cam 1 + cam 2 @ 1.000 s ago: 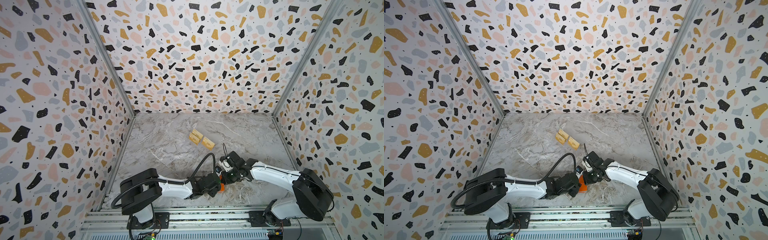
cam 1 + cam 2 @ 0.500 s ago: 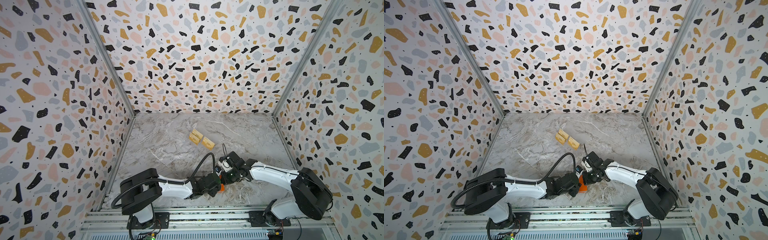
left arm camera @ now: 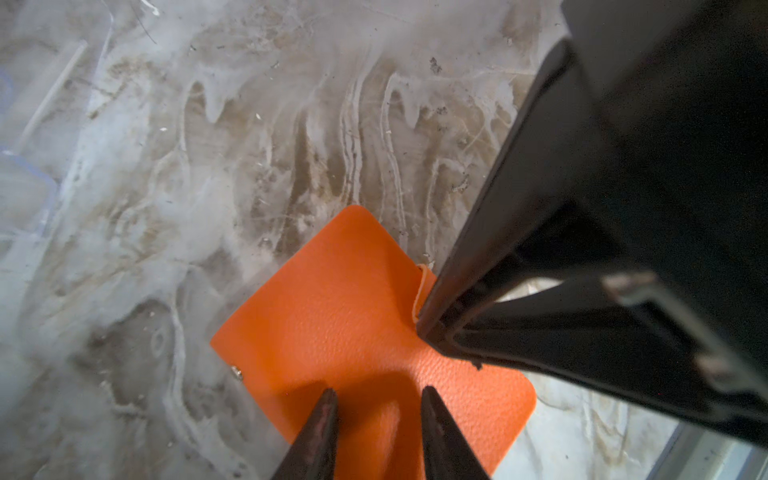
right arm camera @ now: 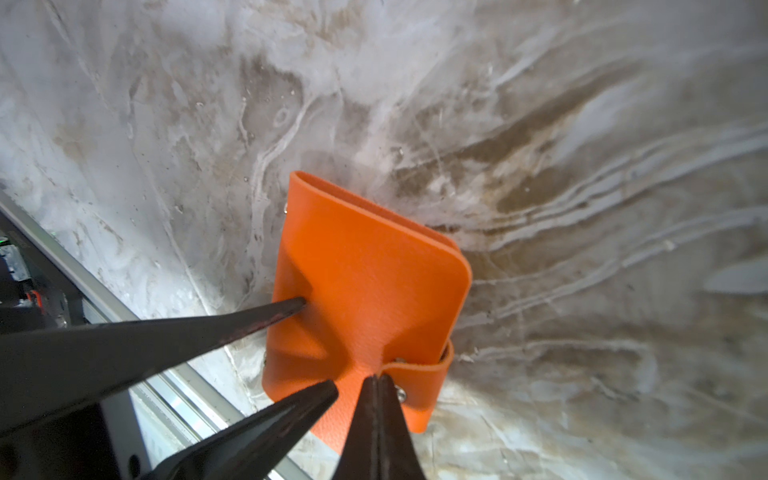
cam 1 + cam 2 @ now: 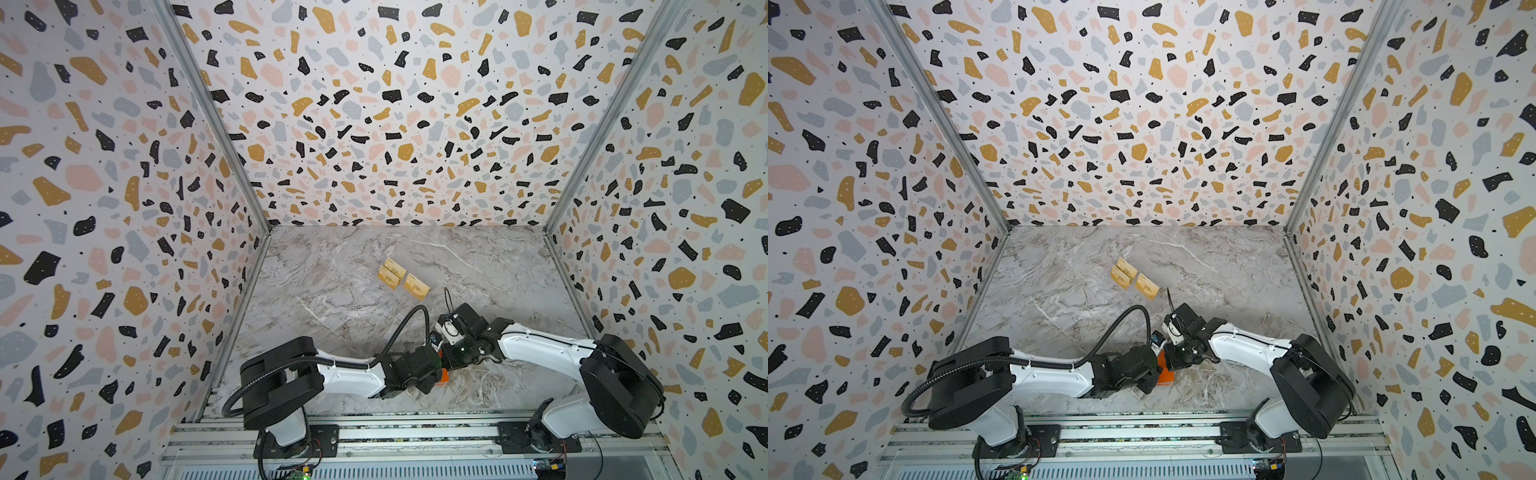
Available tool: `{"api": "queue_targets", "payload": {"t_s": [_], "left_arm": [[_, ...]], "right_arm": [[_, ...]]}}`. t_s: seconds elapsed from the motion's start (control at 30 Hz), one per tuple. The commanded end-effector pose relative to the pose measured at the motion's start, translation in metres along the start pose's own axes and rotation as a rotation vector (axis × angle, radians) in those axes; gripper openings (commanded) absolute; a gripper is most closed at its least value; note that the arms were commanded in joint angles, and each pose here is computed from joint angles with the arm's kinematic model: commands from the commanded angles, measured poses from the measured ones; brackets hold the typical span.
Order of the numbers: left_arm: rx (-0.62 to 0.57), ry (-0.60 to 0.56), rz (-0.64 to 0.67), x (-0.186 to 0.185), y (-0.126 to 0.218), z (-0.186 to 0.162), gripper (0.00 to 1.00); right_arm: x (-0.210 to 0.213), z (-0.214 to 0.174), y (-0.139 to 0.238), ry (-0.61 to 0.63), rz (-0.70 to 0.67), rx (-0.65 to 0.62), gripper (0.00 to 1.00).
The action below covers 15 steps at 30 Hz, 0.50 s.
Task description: Put the credit cards into the card holder
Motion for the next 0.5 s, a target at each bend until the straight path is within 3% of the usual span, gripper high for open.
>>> {"api": "queue_targets", "payload": {"t_s": [0.0,0.13,0.47], "left_arm": [[0.175,-0.03,0.025,0.01,-0.01,-0.048,0.36],[0.176,-0.027,0.025,0.011,-0.01,-0.049,0.36],[0.178,-0.028,0.024,0.01,-0.011,-0.049,0.36]], "right_arm": [[-0.024,-0.014,-0.011,-0.02,-0.112,0.032,0.0],[-0.016,-0.001,0.004,-0.019,-0.09,-0.043,0.0],[-0.007,0.012,0.013,-0.009,-0.065,-0.093,0.0]]}}
Point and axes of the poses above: each gripper's point midway between its finger pads, its own y axis back along the fingers, its own x axis along the line the jaws close on, z = x × y, the point moved 1 cm from there along y, back along the fingers, and after that the axes turned 6 degrees about y, right-handed, at the moved point
